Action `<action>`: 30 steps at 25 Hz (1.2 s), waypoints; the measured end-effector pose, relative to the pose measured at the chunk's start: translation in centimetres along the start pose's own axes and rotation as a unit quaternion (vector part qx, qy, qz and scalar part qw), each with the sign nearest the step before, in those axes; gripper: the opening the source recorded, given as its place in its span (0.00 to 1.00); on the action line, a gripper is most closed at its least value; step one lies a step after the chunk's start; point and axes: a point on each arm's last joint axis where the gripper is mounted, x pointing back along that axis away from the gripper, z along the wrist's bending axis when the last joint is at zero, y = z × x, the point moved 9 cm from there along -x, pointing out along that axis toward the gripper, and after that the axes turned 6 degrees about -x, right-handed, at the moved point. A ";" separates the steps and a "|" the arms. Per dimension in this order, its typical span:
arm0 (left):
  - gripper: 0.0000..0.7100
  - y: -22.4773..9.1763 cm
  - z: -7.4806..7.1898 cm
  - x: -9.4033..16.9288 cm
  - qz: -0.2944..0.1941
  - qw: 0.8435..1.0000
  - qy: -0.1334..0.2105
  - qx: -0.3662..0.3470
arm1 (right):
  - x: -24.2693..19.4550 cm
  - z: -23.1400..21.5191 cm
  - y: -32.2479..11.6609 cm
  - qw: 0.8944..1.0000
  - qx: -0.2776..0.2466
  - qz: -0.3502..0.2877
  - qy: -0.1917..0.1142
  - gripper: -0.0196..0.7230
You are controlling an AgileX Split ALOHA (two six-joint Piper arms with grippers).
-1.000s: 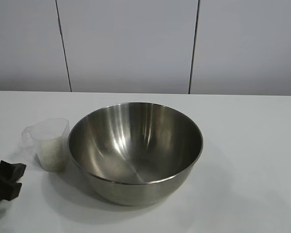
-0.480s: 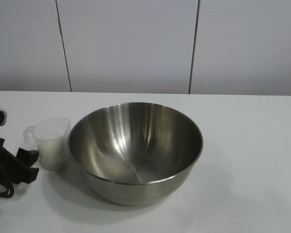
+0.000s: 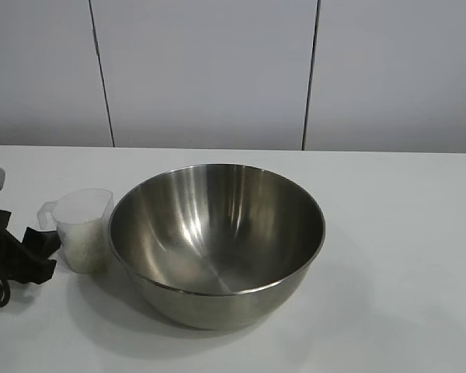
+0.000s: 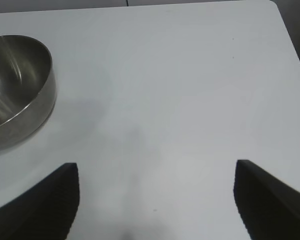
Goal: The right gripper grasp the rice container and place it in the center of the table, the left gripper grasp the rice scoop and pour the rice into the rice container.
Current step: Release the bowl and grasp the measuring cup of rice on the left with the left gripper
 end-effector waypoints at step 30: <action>0.01 2.1 0.1 -1.3 -0.036 0.999 -0.007 0.029 | 0.0 0.0 0.0 1.000 0.000 0.000 0.000 0.80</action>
